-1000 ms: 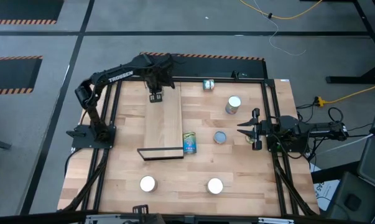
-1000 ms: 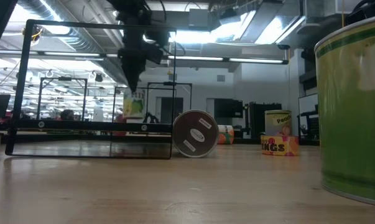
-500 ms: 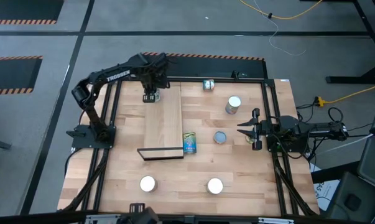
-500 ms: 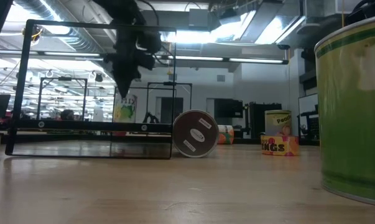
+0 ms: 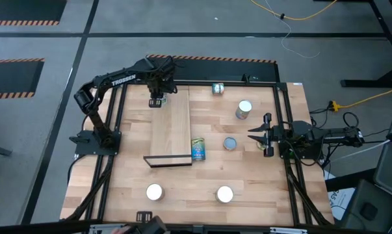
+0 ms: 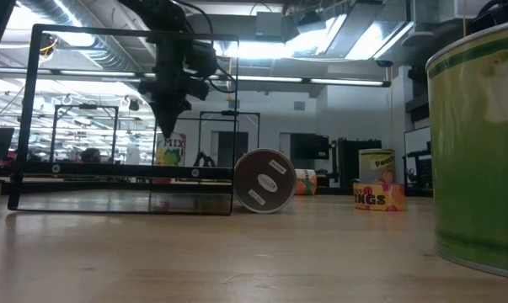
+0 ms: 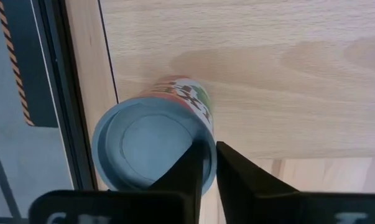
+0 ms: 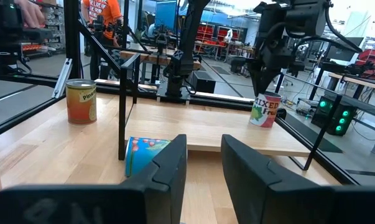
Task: Pick and place cans onto a shelf
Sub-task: Put the canned mix fruits on the shelf, then put the small canned pineapples on the shelf
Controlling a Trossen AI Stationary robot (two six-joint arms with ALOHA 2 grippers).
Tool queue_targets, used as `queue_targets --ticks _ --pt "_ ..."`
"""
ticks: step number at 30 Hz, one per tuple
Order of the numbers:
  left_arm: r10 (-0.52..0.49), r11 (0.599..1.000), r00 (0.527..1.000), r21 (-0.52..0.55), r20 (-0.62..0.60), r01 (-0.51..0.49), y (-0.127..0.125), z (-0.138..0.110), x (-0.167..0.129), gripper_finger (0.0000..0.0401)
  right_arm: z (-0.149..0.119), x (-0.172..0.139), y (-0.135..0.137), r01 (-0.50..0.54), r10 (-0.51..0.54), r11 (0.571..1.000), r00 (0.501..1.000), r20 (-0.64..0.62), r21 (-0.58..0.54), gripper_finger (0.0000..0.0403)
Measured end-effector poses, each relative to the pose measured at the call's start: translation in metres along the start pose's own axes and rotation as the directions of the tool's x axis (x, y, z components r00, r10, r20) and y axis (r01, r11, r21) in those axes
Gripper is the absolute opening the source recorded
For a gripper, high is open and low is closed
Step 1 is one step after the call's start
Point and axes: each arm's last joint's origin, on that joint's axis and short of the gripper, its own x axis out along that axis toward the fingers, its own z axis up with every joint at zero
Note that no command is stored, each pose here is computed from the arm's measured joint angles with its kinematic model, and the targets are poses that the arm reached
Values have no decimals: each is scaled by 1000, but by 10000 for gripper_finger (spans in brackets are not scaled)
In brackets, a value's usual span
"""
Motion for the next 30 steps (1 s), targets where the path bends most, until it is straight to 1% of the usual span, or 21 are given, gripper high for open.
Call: queue_targets --ticks 5,9,17,23,27,30 --pt "1 1000 1000 4 -3 -1 -1 1 0 60 0 0 0 0 0 1000 1000 0 0 105" --pt "2 1000 1000 4 -2 -2 -1 1 0 67 0 0 0 0 0 1000 1000 0 0 105" --pt "26 1000 999 -3 26 -26 4 6 -11 61 0 0 0 0 0 1000 1000 0 0 105" --pt "12 1000 1000 0 2 -12 3 4 -14 62 0 0 0 0 0 1000 1000 0 -1 105" --pt "-3 1000 1000 -23 -20 2 1 2 -14 56 0 0 0 0 0 1000 1000 0 -1 105" --pt "-9 1000 1000 -26 -14 9 -1 -1 -19 50 0 0 0 1 -1 1000 1000 0 -1 105"
